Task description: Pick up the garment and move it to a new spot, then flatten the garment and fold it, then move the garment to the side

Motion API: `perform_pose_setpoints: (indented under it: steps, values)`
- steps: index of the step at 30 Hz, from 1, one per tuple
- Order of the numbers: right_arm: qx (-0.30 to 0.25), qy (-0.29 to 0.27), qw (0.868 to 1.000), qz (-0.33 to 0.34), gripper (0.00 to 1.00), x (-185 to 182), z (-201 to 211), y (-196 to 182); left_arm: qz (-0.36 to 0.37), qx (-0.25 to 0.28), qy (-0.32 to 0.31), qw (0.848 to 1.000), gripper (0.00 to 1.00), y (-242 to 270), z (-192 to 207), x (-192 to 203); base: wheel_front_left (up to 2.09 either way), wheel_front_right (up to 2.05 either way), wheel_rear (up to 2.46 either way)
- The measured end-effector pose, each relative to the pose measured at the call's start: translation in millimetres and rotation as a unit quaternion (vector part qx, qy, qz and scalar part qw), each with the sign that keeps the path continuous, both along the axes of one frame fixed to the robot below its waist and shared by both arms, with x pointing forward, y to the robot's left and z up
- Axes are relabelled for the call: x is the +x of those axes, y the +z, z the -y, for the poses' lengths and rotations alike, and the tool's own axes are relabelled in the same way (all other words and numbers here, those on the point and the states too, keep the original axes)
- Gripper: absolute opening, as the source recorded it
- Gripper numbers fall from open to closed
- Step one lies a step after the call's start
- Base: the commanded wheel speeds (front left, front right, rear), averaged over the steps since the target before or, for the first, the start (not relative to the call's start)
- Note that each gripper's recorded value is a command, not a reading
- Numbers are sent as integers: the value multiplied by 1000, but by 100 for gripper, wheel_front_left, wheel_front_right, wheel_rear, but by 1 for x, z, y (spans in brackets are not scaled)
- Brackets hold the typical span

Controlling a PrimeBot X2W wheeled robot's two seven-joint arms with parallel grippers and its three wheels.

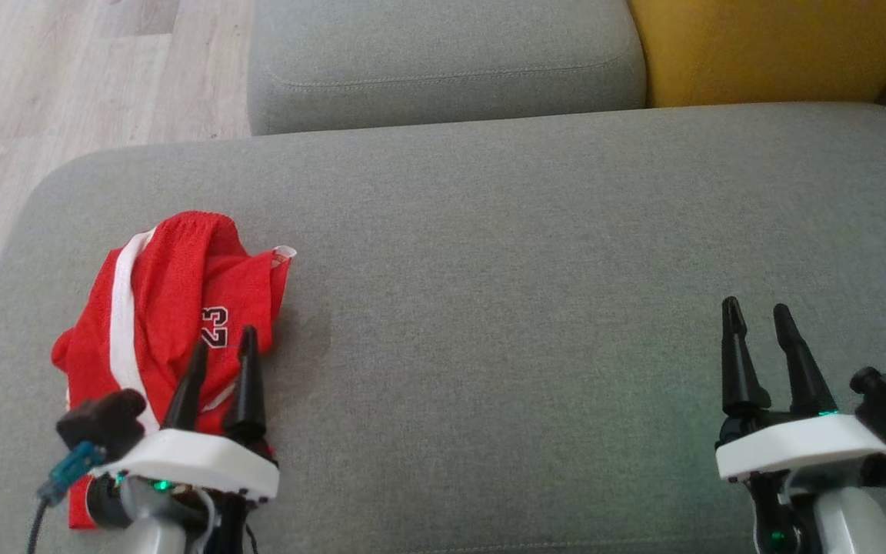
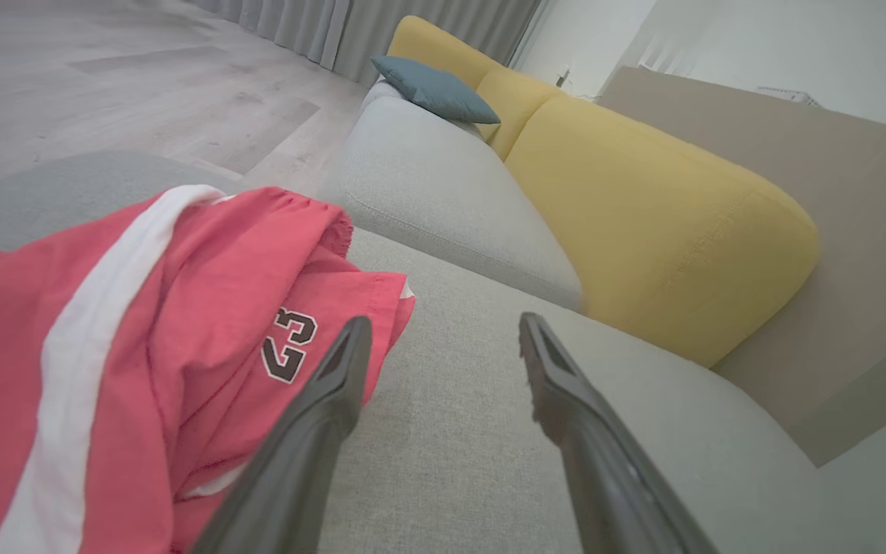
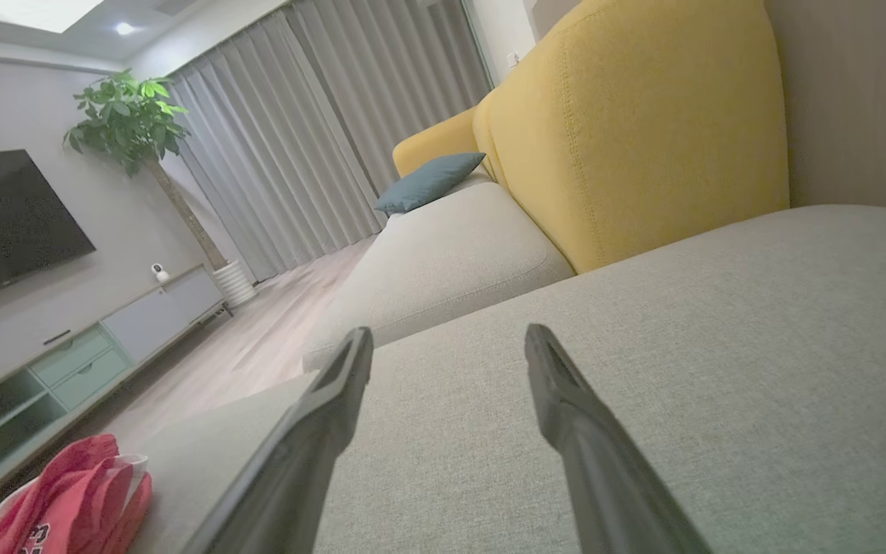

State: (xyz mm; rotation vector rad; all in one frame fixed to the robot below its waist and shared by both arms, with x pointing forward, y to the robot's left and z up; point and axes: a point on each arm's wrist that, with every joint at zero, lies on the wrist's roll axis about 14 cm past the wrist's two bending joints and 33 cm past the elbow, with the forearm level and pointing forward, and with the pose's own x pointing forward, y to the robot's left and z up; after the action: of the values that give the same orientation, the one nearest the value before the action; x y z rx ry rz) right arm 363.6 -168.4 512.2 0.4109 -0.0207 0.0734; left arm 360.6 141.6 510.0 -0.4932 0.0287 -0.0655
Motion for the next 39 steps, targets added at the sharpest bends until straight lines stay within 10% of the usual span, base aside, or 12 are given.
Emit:
perform_pose_setpoints:
  steps: [30, 39]
  values:
    - [-224, 31, 973, 48, 100, -8, -18, 7, 58, 271, -43, 960, 100, -4, 32, -16, 0, 0, 0]
    - [-280, 52, 956, 73, 100, -8, -32, 12, 97, 278, -31, 955, 100, 15, 35, -17, 0, 0, 0]
